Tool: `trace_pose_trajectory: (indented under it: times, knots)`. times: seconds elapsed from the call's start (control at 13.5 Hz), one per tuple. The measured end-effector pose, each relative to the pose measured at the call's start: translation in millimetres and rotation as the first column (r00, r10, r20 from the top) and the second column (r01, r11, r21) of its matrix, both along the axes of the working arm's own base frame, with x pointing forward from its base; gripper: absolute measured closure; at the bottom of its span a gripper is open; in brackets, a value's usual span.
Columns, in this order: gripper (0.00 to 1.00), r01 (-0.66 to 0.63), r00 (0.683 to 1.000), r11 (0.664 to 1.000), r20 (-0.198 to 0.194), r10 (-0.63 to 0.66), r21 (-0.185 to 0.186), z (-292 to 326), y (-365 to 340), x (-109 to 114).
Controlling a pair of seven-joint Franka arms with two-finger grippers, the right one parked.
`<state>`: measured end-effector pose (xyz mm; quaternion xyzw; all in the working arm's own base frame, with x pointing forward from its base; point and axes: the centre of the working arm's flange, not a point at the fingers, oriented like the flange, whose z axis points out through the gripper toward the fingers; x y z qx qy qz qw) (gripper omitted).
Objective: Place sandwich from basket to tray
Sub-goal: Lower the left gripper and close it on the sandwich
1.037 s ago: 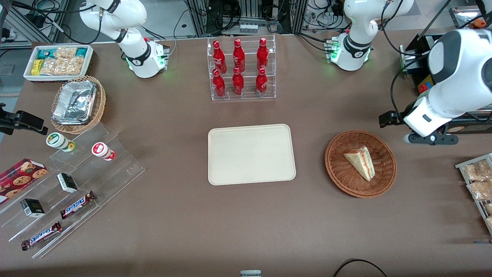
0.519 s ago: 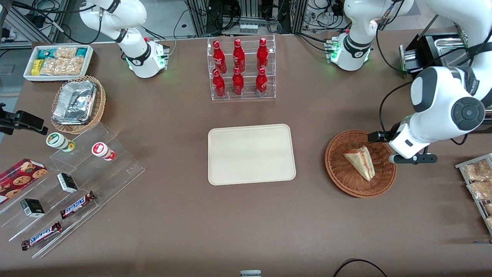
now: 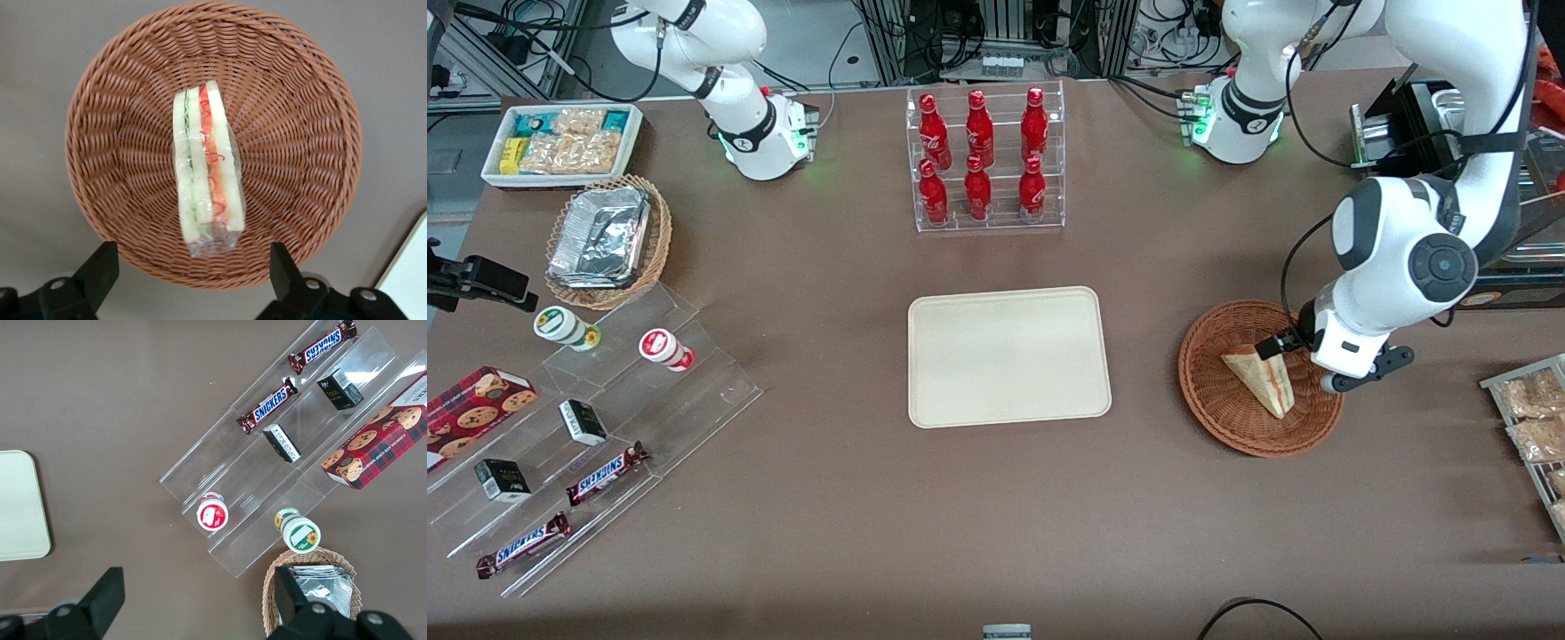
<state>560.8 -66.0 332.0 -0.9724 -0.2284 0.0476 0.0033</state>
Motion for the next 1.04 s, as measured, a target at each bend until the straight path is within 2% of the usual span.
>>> trace_pose_trajectory:
  times: [0.22, 0.52, 1.04]
  knots:
    - [0.00, -0.094, 0.995, 0.996, 0.044, 0.094, 0.001, -13.5, -7.0, -5.7]
    - [0.00, -0.141, 0.989, 0.990, 0.041, 0.141, 0.005, -22.8, -5.6, -11.6]
    - [0.00, -0.187, 0.979, 0.982, 0.078, 0.187, -0.007, -42.5, -4.3, -13.1]
